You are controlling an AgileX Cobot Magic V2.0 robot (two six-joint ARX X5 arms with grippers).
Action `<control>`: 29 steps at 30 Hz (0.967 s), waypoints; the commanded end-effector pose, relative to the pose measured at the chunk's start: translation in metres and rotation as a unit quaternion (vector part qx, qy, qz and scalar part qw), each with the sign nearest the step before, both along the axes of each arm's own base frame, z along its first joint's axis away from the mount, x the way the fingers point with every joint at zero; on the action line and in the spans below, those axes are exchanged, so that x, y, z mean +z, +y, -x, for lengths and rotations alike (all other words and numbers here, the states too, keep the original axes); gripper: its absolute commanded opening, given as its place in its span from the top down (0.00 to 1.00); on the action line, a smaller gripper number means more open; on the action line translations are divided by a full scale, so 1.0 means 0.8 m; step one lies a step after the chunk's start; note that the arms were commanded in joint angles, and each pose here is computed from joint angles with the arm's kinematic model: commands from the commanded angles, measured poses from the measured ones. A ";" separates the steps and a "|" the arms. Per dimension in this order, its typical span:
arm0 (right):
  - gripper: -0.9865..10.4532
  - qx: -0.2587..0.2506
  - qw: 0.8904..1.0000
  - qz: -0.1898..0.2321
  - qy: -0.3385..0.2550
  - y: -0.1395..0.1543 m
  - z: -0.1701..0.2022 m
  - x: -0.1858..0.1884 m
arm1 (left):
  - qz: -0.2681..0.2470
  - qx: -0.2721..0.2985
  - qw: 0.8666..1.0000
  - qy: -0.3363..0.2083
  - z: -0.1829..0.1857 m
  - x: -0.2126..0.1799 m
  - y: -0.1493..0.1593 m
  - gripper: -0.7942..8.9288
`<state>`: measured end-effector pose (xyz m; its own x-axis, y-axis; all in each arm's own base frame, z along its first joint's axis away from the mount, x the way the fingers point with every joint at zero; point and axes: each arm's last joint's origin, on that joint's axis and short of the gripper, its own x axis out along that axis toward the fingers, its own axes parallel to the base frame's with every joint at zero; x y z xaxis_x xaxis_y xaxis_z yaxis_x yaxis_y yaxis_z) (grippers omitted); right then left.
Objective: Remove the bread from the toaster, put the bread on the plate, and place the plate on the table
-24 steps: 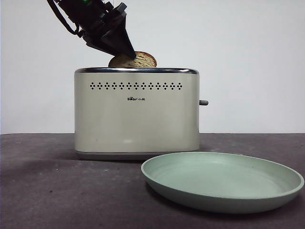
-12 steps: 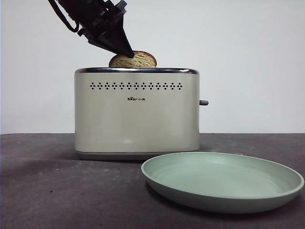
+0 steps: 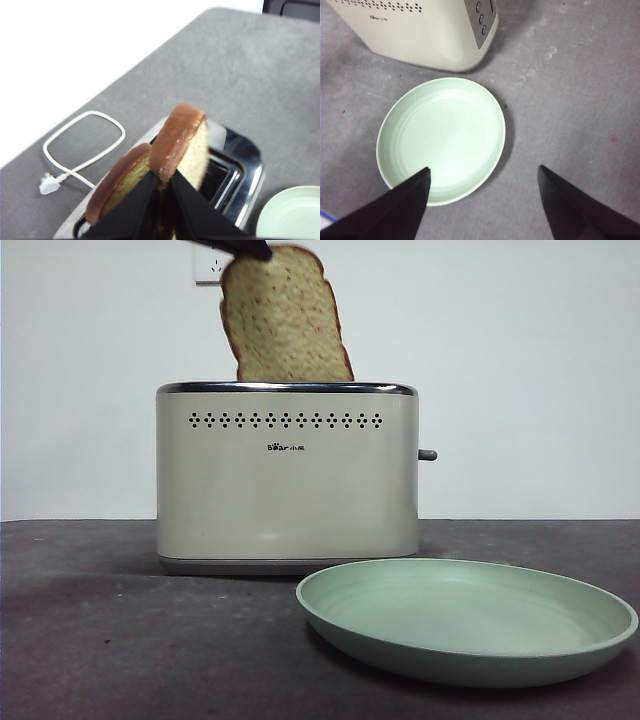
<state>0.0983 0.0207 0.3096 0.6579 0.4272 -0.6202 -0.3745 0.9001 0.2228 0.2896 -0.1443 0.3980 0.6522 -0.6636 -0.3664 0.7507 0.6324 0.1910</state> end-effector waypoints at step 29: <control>0.66 0.030 0.978 0.016 0.204 0.046 -0.170 -0.108 | 0.040 0.022 0.994 0.101 0.221 0.075 0.100 0.91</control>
